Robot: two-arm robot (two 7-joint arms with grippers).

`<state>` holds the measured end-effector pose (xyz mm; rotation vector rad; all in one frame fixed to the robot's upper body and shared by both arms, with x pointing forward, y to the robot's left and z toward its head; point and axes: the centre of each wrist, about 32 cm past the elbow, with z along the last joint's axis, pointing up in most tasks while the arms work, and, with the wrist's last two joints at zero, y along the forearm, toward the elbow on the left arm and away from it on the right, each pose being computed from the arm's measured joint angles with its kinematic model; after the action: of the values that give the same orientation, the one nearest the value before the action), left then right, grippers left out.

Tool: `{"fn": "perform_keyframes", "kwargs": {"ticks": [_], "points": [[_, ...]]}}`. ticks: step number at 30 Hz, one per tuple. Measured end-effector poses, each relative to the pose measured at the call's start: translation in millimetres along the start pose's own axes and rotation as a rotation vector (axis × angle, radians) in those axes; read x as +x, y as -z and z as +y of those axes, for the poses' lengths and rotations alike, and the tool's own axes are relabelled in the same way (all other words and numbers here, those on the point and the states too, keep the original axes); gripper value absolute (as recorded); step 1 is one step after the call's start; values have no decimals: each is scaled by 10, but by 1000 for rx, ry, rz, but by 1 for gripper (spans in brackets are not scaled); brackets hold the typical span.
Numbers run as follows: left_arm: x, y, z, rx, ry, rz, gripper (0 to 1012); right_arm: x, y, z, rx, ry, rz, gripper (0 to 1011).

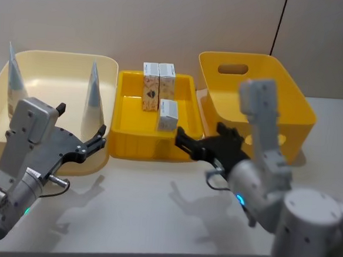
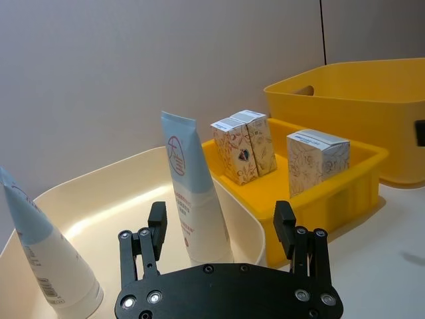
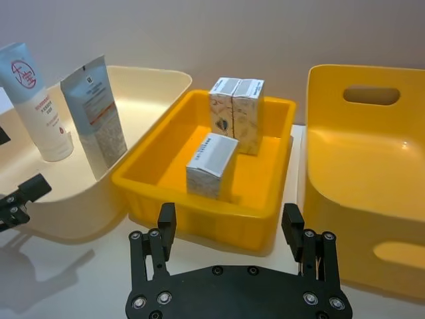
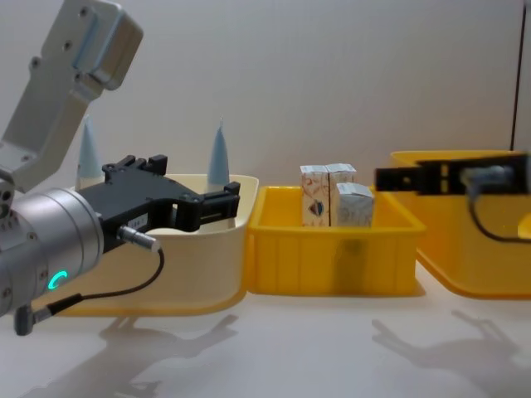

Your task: Bimanual collaborative sorting of washing and personal care products

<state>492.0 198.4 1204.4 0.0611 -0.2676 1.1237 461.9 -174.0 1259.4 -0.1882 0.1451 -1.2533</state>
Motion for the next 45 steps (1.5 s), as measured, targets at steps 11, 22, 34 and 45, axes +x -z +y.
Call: {"fn": "perform_keyframes", "kwargs": {"ticks": [11, 22, 34, 45], "points": [[0, 0, 0, 0, 0, 0, 1002, -388, -488, 385, -122, 50, -62, 998], [0, 0, 0, 0, 0, 0, 1002, -591, -743, 675, -186, 120, -124, 998], [0, 0, 0, 0, 0, 0, 1003, -679, -836, 866, -267, 155, -145, 998], [0, 0, 0, 0, 0, 0, 1003, -690, -836, 995, -314, 183, -117, 998]]}}
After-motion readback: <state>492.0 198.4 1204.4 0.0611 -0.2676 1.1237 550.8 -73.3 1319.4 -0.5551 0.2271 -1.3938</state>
